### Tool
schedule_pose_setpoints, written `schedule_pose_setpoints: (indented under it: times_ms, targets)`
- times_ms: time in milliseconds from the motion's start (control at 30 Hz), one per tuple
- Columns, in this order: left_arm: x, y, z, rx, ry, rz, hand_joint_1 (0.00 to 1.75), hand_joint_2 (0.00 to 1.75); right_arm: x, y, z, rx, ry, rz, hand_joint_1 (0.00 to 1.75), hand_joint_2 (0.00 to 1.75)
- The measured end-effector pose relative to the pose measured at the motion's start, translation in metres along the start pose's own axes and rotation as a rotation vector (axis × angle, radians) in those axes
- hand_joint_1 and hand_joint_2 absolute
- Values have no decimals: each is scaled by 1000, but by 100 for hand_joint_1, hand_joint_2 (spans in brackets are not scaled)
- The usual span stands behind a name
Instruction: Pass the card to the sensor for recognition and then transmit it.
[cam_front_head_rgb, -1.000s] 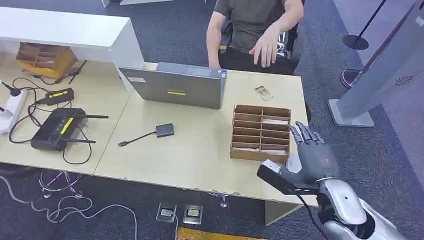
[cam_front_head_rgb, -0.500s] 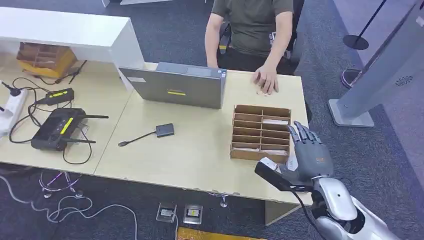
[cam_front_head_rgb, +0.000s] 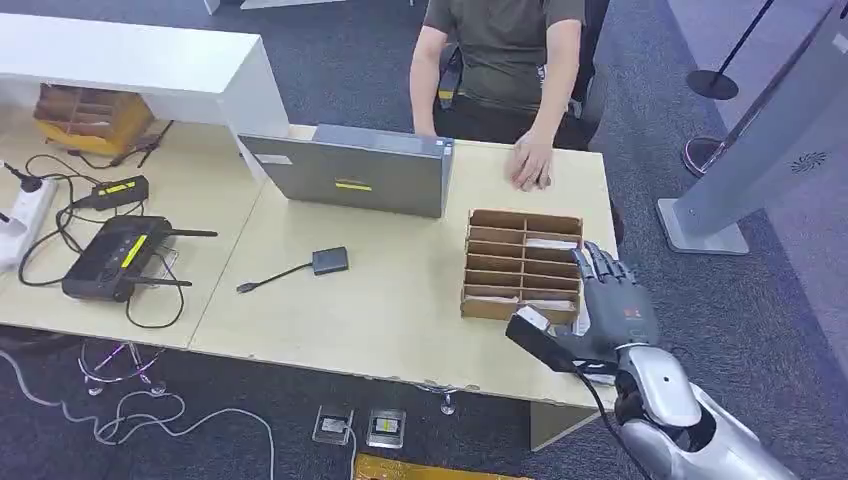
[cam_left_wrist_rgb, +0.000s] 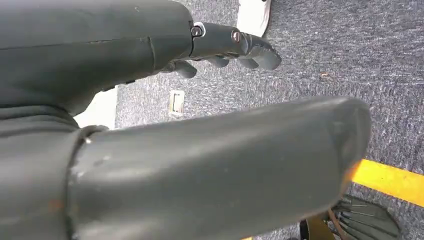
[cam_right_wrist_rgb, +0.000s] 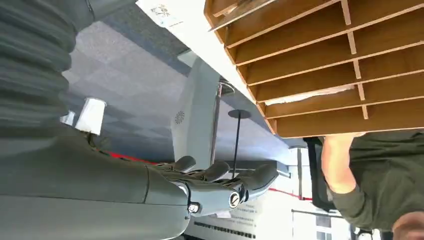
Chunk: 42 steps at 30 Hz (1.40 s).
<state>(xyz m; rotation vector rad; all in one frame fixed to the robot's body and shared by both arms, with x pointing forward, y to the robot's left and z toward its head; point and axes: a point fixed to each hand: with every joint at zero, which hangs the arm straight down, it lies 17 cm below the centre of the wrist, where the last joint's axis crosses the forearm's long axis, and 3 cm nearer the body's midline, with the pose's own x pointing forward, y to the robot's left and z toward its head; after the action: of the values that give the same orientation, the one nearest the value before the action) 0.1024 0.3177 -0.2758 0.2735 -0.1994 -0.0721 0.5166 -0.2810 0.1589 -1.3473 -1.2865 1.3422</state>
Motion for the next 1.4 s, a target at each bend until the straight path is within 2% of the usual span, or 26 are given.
schedule_pose_setpoints:
  times_ms: [467, 1400]
  targets:
    - [0, 0, 0, -2, 0, 0, 0, 0, 12, 17, -5, 6, 1, -46, 0, 175]
    - [0, 0, 0, 1, 1, 1, 0, 0, 4, 55, -4, 90, 28, 15, 0, 175]
